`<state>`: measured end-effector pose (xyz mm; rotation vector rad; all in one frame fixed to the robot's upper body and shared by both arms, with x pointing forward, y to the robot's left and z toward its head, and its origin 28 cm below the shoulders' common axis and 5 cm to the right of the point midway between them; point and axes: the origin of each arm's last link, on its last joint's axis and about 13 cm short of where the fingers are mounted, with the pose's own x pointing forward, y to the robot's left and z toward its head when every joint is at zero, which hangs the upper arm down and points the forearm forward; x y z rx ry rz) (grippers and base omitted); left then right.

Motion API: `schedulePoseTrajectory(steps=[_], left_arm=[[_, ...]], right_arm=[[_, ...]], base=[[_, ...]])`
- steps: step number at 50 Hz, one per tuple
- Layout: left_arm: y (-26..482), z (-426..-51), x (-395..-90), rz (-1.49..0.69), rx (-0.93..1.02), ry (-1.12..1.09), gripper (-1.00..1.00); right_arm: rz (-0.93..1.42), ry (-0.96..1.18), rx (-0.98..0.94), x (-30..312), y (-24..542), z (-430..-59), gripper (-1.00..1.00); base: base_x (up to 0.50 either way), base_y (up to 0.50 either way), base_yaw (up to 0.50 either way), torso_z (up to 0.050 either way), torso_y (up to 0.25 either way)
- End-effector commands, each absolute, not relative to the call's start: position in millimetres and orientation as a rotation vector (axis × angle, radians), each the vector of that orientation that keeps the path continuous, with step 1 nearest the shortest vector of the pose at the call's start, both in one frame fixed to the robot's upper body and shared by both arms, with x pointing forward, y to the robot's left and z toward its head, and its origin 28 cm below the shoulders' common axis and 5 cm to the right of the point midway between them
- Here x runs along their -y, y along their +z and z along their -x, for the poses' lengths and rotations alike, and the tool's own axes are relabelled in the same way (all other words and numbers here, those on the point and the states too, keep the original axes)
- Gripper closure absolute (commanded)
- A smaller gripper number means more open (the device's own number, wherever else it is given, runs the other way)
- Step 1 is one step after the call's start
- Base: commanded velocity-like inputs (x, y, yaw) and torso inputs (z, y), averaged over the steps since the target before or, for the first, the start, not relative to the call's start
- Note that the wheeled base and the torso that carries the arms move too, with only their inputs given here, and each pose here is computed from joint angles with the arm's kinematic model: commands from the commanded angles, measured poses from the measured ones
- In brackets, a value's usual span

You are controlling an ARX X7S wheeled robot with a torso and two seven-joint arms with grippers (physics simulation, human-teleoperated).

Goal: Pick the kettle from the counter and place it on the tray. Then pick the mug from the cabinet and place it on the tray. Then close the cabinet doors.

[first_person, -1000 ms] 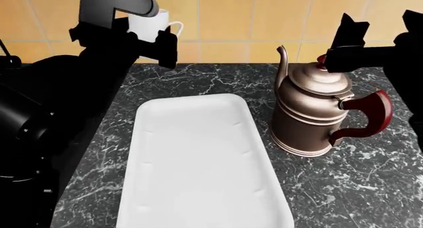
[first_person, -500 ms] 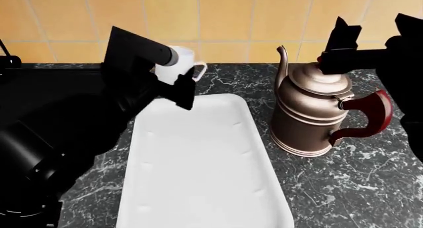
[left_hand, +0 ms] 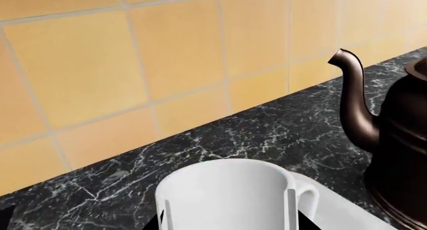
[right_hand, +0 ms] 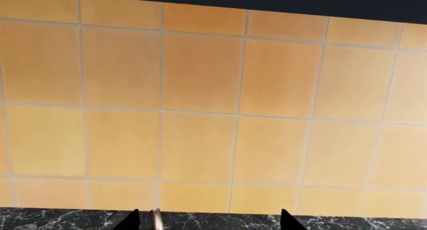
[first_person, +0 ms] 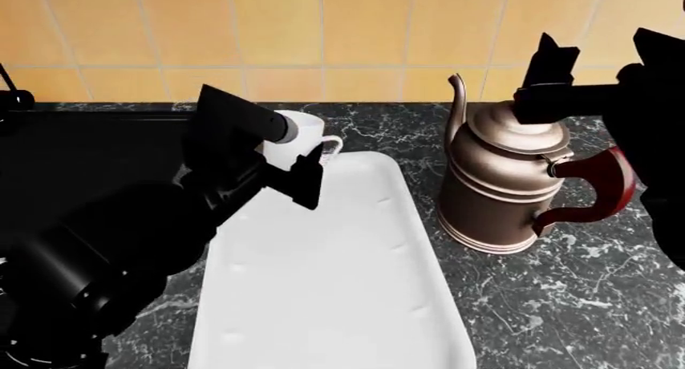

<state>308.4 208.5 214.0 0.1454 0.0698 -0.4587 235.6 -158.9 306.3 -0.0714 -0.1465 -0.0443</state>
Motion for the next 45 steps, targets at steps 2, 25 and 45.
schedulePoseTrajectory(steps=[2,25,45], left_arm=[[205,-307,-210,-0.14,-0.094,-0.465,1.0],[187,-307,-216,-0.141,-0.147,-0.464,1.0],[183,-309,-218,-0.137,-0.186,-0.465,-1.0]], right_arm=[[0.069,-0.042,0.143,158,305,-237,-1.0],[0.066,-0.041,0.138,157,303,-240,-1.0],[0.068,-0.041,0.136,157,302,-241,-1.0]], base=[[0.0,0.0,0.0,0.0,0.0],[0.0,0.0,0.0,0.0,0.001],[0.0,0.0,0.0,0.001,0.0]])
